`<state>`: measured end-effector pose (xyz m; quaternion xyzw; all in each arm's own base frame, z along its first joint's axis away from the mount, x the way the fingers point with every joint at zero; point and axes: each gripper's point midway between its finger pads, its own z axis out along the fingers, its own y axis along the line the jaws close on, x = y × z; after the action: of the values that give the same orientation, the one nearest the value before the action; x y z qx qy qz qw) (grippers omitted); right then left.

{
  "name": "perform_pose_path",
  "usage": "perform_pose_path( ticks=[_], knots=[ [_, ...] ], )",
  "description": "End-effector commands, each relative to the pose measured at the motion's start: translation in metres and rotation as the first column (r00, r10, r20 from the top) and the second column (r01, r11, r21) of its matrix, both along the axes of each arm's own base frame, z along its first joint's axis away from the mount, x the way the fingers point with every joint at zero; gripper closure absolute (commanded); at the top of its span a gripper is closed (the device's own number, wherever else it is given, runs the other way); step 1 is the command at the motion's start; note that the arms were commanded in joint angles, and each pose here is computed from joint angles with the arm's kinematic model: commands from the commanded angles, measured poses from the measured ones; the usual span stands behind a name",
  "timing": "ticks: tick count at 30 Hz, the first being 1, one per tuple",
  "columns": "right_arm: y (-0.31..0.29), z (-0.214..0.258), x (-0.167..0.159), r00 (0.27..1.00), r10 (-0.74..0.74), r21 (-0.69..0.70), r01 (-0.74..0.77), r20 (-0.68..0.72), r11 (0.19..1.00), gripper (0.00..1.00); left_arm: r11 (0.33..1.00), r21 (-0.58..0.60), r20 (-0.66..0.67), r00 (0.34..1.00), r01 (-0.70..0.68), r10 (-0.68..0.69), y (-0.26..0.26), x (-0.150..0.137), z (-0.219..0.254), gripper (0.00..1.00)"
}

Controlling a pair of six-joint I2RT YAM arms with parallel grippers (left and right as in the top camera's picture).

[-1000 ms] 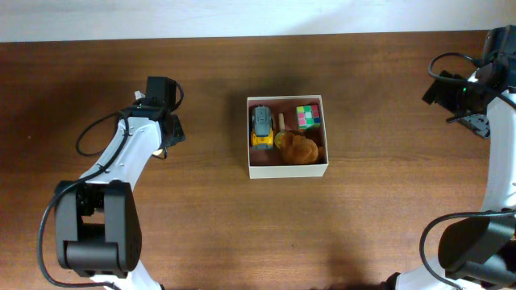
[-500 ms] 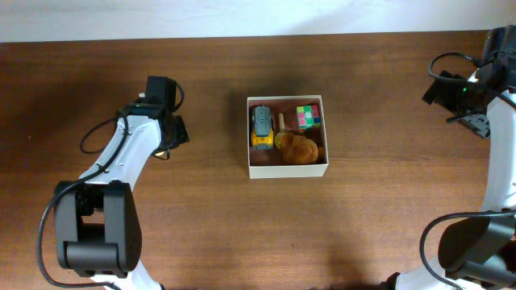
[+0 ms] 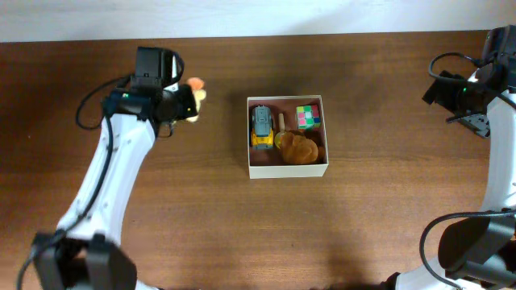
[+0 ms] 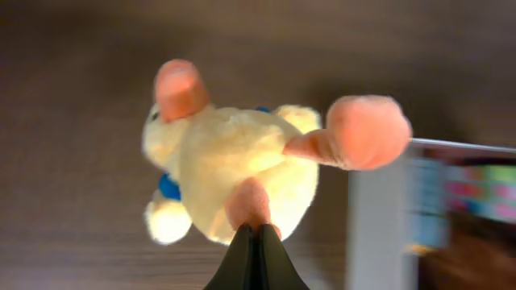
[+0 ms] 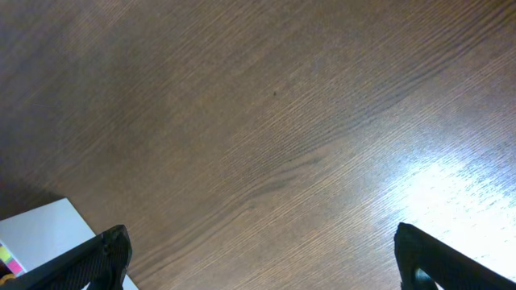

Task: Pack container
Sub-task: 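Lower the left gripper and grasp the yellow plush bunny, then carry the bunny right with the left gripper into the box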

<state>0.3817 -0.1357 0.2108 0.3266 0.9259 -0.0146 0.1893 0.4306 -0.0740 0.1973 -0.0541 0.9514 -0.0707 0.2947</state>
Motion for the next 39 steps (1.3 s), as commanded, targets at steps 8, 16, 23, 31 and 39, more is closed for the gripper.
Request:
perform_pose_path(
  ticks=[8,16,23,31,39],
  knots=[
    [0.001,-0.001,-0.001,1.000,-0.011,0.006,0.011,0.000,1.000,0.01,0.929,-0.095,0.130,0.930,0.357,-0.344,-0.120,-0.056,0.062,0.98],
    [0.001,-0.001,-0.001,1.000,-0.011,0.006,0.011,0.000,1.000,0.01,0.799,-0.002,0.044,0.798,0.601,-0.601,-0.186,-0.093,0.026,0.98],
    [0.001,-0.001,-0.001,1.000,-0.011,0.006,0.011,0.000,1.000,0.01,0.795,0.043,-0.091,0.795,0.605,-0.599,-0.193,-0.089,-0.026,0.98],
    [0.001,-0.001,-0.001,1.000,-0.011,0.006,0.011,0.000,1.000,0.01,0.793,0.039,-0.215,0.780,0.608,-0.587,-0.192,-0.089,-0.073,0.98],
    [0.001,-0.001,-0.001,1.000,-0.011,0.006,0.011,0.000,1.000,0.01,0.793,0.041,-0.264,0.772,0.608,-0.578,-0.193,-0.087,-0.096,0.00]
  ],
)
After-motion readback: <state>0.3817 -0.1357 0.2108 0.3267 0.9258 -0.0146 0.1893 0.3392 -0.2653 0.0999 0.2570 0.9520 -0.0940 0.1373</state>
